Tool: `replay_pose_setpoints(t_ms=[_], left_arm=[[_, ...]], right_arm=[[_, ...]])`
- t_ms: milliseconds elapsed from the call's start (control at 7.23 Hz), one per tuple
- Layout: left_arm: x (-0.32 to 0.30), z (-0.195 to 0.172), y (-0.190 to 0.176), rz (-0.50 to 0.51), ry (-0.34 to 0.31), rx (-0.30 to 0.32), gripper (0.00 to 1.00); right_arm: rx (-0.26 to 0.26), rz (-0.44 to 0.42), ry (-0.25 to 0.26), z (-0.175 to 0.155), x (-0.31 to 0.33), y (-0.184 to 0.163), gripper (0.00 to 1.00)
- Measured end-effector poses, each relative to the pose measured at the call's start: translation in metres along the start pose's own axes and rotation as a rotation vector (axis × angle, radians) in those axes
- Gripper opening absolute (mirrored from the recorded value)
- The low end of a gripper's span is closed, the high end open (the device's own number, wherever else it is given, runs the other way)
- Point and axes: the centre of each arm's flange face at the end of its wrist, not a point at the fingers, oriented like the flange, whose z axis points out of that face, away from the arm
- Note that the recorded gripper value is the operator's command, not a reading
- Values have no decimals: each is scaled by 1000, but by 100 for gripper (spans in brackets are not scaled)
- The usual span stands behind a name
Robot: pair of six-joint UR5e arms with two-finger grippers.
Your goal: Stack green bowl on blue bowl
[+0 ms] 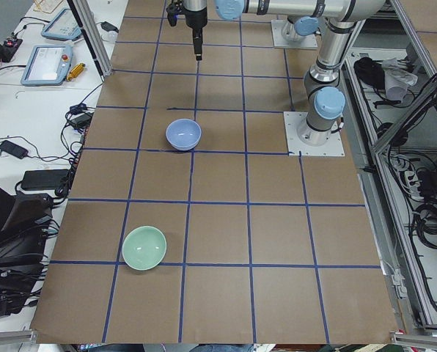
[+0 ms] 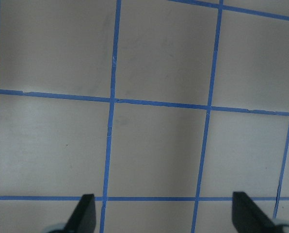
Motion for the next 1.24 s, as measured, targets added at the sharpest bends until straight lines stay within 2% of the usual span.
replay_pose_setpoints(t_ms=[138, 553, 968, 1245], left_arm=[[-26, 2, -4, 92, -9, -5, 100], [-145, 21, -9, 251, 1, -48, 100], [-262, 51, -10, 346, 24, -92, 100], [-350, 88, -19, 448, 25, -67, 100]], right_arm=[[0, 0, 0, 0, 0, 0, 100], [0, 0, 0, 0, 0, 0, 100], [0, 0, 0, 0, 0, 0, 100], [0, 0, 0, 0, 0, 0, 100]])
